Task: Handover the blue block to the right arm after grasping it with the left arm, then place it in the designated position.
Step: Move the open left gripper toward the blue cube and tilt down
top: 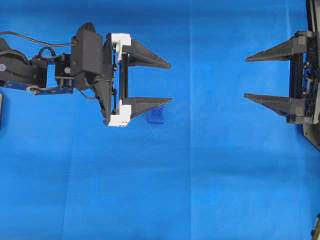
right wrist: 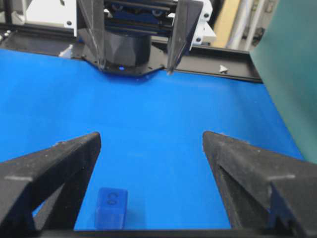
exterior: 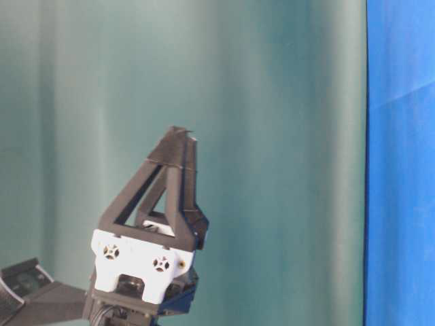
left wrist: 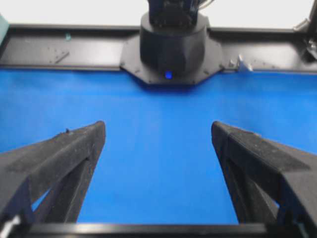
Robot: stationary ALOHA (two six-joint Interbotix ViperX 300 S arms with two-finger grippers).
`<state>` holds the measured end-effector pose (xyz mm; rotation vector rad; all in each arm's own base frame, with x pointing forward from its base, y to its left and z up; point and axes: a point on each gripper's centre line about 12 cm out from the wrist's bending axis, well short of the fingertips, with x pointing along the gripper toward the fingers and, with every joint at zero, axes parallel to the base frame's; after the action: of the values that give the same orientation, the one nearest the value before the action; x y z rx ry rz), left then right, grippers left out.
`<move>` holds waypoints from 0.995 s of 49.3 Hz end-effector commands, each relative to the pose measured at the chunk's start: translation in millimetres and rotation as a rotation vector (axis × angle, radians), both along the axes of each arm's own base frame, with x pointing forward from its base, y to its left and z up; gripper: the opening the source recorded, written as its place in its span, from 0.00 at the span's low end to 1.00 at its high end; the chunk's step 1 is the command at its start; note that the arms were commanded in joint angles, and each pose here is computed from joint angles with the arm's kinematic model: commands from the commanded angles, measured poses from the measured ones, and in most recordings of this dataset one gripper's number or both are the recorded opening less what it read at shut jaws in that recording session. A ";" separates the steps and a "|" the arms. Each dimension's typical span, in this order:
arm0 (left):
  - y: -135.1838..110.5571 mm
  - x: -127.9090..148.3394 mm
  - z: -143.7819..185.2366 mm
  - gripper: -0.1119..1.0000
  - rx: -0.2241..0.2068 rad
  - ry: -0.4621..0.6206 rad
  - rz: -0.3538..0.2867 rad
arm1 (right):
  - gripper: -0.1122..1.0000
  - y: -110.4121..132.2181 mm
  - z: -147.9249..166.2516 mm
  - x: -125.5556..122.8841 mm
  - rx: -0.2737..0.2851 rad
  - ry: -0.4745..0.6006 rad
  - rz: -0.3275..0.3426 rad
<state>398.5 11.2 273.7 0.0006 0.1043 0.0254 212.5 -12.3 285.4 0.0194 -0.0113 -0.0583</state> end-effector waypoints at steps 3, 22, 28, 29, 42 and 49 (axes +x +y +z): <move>0.3 7.4 8.4 0.93 -0.003 0.067 0.001 | 0.96 -0.9 11.5 3.0 0.003 -0.031 -0.004; -6.2 31.6 -6.3 0.93 -0.014 0.560 -0.009 | 0.96 -1.9 11.0 3.0 0.001 -0.026 -0.008; -7.2 36.0 -8.2 0.93 -0.029 0.693 -0.002 | 0.96 -2.6 9.6 3.1 0.000 -0.020 -0.011; -7.9 36.8 -8.3 0.93 -0.033 0.711 -0.002 | 0.96 -2.9 10.1 3.2 0.000 -0.020 -0.013; -7.6 40.6 -7.5 0.92 -0.032 0.855 0.001 | 0.96 -2.9 9.2 3.5 -0.001 -0.014 -0.013; -7.7 41.4 -7.9 0.92 -0.033 0.857 0.001 | 0.96 -2.9 9.5 3.2 0.001 -0.015 -0.013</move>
<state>436.9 3.3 249.4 -0.0234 1.0046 0.0231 212.9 -14.6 283.5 0.0198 0.0024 -0.0691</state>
